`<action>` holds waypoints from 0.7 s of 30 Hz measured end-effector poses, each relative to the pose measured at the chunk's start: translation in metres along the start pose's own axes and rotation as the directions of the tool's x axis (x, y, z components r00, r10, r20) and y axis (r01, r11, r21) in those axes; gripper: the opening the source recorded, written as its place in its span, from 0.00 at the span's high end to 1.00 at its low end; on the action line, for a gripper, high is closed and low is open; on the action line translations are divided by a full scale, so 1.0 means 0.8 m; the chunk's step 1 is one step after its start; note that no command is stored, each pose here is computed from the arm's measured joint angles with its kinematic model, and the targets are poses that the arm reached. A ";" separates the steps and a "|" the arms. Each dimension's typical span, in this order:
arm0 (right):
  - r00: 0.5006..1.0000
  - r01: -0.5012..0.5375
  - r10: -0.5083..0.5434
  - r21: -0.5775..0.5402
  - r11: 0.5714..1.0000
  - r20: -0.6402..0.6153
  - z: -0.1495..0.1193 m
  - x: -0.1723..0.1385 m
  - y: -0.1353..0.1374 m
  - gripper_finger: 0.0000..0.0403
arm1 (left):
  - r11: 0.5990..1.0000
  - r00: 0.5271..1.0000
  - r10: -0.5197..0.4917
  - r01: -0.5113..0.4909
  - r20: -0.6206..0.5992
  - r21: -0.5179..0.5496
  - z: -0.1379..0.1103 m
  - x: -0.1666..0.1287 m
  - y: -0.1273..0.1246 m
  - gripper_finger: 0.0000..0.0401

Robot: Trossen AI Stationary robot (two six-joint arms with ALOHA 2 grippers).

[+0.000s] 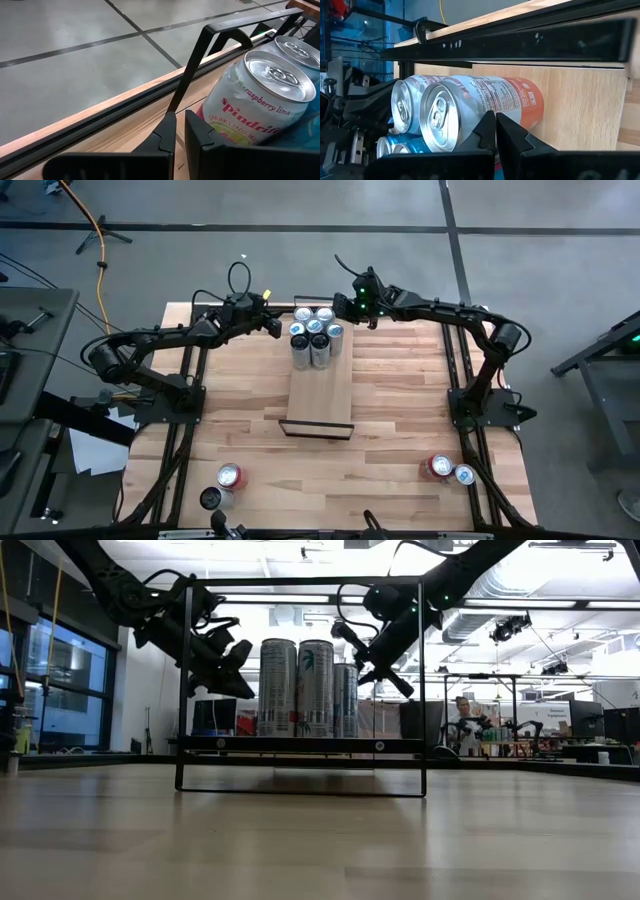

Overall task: Place canned beverage on shelf
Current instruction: Adjust the soda cans on the shelf

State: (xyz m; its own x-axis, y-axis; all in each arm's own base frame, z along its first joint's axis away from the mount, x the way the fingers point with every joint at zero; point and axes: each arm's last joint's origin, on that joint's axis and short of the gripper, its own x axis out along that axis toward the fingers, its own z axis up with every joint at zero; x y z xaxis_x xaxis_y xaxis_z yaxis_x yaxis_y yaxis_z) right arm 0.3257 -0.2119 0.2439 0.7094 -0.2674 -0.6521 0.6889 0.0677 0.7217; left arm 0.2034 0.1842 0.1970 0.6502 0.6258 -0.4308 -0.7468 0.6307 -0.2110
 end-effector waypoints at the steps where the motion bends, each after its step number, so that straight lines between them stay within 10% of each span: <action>1: 1.000 0.000 0.000 0.003 1.000 0.001 0.000 0.000 0.000 1.00 | 1.000 1.000 0.000 0.000 0.000 0.000 0.000 0.000 0.000 1.00; 21: 0.993 0.003 0.015 -0.159 0.987 0.115 0.033 -0.059 0.002 1.00 | 0.979 0.955 -0.179 0.198 -0.237 0.057 -0.022 -0.025 -0.029 1.00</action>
State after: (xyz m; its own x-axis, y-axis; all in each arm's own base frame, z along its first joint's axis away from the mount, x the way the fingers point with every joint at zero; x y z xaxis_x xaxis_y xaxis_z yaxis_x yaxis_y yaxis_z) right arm 0.2889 -0.2246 0.2820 0.6979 -0.3750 -0.6102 0.7063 0.2192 0.6731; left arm 0.2054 0.1490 0.1949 0.7215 0.3755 -0.5818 -0.5943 0.7670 -0.2419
